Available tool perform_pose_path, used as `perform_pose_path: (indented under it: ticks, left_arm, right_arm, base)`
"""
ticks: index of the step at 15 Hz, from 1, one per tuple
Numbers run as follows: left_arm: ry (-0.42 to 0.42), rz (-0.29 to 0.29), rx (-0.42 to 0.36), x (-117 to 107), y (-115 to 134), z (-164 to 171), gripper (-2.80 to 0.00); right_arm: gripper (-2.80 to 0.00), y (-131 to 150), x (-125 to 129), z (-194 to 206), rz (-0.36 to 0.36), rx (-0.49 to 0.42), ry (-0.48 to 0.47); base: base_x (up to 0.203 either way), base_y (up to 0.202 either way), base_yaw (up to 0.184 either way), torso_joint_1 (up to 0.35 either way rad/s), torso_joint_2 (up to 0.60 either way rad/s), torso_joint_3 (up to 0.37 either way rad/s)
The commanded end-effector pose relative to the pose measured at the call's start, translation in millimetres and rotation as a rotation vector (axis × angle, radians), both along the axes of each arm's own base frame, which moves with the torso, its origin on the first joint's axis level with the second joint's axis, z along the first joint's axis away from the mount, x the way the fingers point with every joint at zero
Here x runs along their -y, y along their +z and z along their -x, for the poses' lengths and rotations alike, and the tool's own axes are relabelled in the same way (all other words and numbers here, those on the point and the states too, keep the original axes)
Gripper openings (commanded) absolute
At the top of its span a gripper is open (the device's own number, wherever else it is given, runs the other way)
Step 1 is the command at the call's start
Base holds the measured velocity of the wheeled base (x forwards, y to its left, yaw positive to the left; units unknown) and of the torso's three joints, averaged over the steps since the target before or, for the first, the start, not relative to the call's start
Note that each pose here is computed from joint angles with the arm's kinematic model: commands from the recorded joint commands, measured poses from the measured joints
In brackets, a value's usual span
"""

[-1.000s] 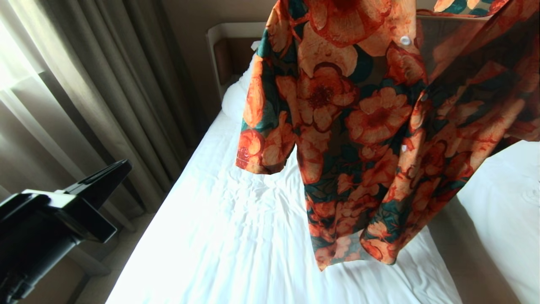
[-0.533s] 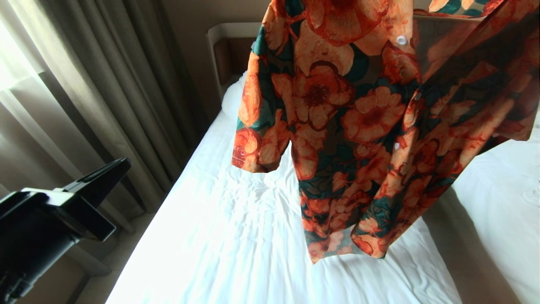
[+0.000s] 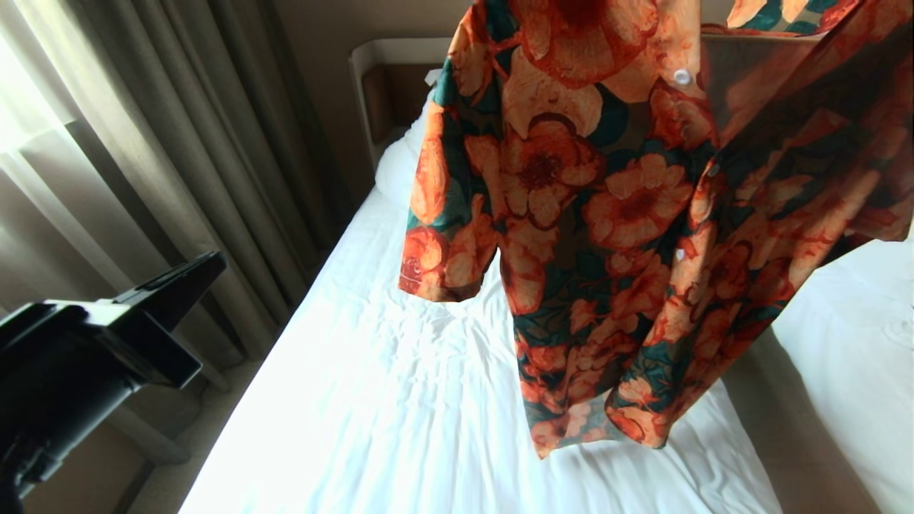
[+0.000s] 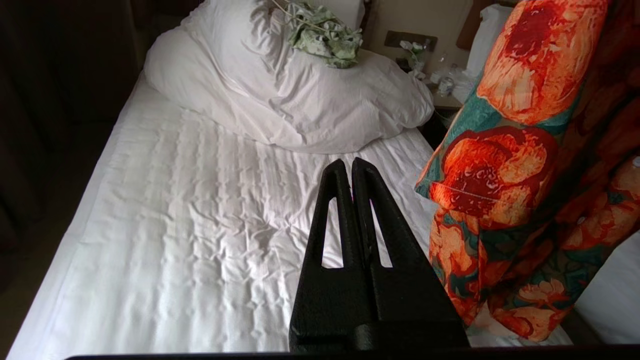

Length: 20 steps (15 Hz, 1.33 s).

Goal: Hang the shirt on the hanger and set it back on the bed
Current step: Take the clothes hanger out of the clothes

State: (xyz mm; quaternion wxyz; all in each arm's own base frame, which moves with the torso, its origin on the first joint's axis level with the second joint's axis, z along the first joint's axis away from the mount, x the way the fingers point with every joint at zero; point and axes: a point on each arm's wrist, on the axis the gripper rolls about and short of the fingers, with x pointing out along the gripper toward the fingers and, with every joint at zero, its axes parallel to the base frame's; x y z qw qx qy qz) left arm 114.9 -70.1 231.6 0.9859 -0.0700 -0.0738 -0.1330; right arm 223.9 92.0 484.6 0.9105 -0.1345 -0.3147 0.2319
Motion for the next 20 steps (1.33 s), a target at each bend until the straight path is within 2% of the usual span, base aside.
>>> perform_pose_path:
  ticks: [1,2,4,6,9,12,15,19,20]
  left_arm:
    - [0.018,-0.013,-0.02,8.9,12.0,-13.5,-2.8]
    - [0.022,-0.027,-0.039,13.4,20.7,-18.7,-2.8]
    - [-0.021,-0.057,-0.076,29.6,34.6,-25.6,-2.8]
    - [-0.057,-0.104,-0.132,50.5,29.6,-34.3,-2.8]
    - [-0.045,-0.168,-0.203,79.8,10.7,-56.5,-2.8]
    - [-0.094,-0.103,-0.126,106.0,37.7,-64.7,-2.8]
    - [-0.136,-0.117,-0.134,136.1,34.8,-76.0,-2.8]
    - [-0.157,-0.108,-0.123,173.6,35.9,-100.4,-2.8]
    - [-0.163,-0.102,-0.116,180.1,38.1,-103.0,0.0]
  right_arm:
    - [-2.8,-3.7,-3.3,-2.0,0.014,-0.033,0.009]
    - [-2.8,-6.7,-5.7,-2.6,0.026,-0.066,0.014]
    - [-2.8,-14.3,-11.8,-10.2,0.04,-0.108,0.024]
    - [-2.8,-21.7,-20.9,-19.7,0.044,-0.142,0.031]
    - [-2.8,-44.7,-45.6,-39.9,0.038,-0.272,-0.051]
    - [-2.8,-61.7,-61.0,-58.9,0.059,-0.321,-0.045]
    - [-2.8,-80.9,-74.1,-82.9,0.016,-0.387,-0.021]
    - [-2.8,-94.9,-88.7,-97.9,-0.018,-0.41,0.007]
    - [-2.8,-97.8,-91.3,-100.6,-0.016,-0.413,0.009]
  base:
    - [0.0,0.0,0.0,0.0,0.0,0.0]
    - [0.0,0.0,0.0,0.0,0.0,0.0]
    - [0.0,0.0,0.0,0.0,0.0,0.0]
    - [0.0,0.0,0.0,0.0,0.0,0.0]
    - [0.0,0.0,0.0,0.0,0.0,0.0]
    - [0.0,0.0,0.0,0.0,0.0,0.0]
    - [0.0,0.0,0.0,0.0,0.0,0.0]
    - [0.0,0.0,0.0,0.0,0.0,0.0]
    - [0.0,0.0,0.0,0.0,0.0,0.0]
